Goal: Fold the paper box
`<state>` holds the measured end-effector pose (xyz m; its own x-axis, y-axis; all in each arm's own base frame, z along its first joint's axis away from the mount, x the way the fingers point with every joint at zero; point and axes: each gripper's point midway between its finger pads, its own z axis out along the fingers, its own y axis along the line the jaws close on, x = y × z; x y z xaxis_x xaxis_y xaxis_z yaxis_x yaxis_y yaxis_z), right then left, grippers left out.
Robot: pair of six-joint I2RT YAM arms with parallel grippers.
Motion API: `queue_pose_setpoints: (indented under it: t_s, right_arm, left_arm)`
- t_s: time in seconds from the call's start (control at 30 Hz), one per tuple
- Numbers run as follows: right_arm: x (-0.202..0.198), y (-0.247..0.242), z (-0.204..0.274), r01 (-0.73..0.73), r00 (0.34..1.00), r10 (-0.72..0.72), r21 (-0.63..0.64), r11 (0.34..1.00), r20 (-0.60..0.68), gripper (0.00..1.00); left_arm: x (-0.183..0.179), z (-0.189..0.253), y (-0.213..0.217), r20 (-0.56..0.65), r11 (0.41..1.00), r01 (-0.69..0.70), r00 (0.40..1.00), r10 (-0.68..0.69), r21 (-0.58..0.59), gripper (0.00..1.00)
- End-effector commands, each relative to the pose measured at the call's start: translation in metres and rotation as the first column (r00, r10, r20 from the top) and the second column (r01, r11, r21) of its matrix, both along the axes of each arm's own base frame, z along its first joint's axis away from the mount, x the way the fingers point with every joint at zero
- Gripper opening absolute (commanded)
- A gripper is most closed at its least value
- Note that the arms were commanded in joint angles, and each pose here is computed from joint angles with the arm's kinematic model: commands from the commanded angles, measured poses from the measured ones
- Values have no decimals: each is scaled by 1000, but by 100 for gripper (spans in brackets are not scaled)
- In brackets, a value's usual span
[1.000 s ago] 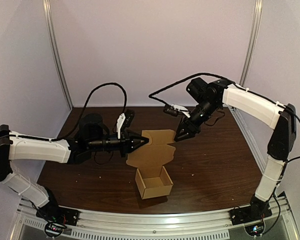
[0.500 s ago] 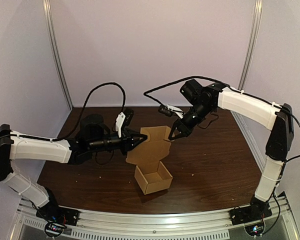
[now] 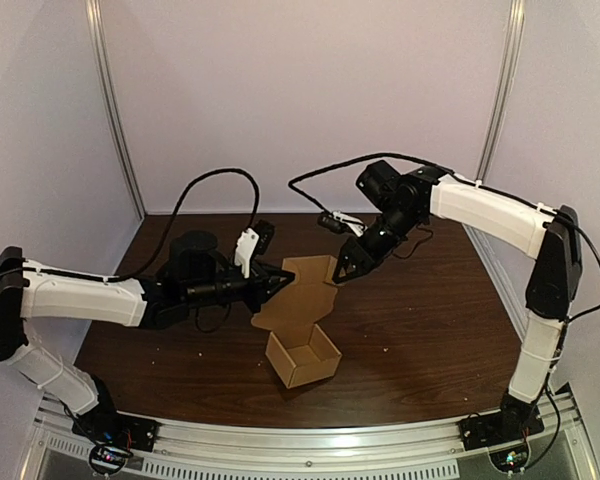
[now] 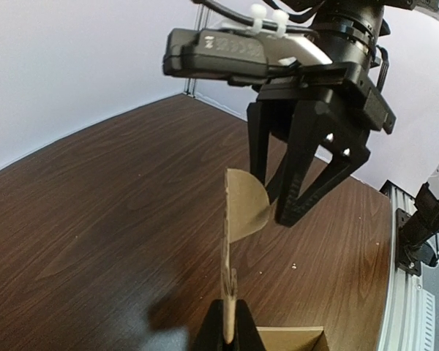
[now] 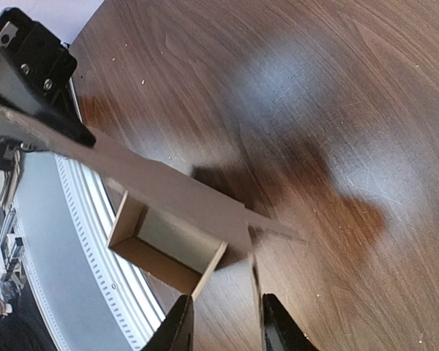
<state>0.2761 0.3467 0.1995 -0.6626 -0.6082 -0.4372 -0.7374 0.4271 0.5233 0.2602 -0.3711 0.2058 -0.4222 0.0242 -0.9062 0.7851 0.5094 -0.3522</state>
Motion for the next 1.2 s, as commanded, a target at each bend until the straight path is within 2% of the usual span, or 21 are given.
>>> queue_pose_setpoints:
  t_s: [0.0,0.17,0.3,0.47,0.77,1.17]
  right_arm:
    - [3,-34,51,23,997,-28,61,998,79,34]
    - [40,-64,49,44,970,-54,45,998,236,33]
    - [62,-66,20,24,942,-16,-20,1000,334,31]
    - [65,-48,2,-16,958,10,20,1000,287,29]
    - [17,-26,0,-174,964,148,100,980,219,29]
    - [-14,-16,22,-255,963,221,244,936,156,32]
  left_arm:
    - [0,16,8,76,999,-15,997,12,44,0]
    - [-32,26,-4,86,982,186,979,-187,24,0]
    - [-43,31,-8,82,968,250,965,-249,8,0]
    - [-41,38,-9,91,971,239,967,-236,-26,0]
    - [-24,39,-7,113,987,152,983,-146,-47,0]
    - [-8,30,-6,95,997,80,992,-78,-19,0]
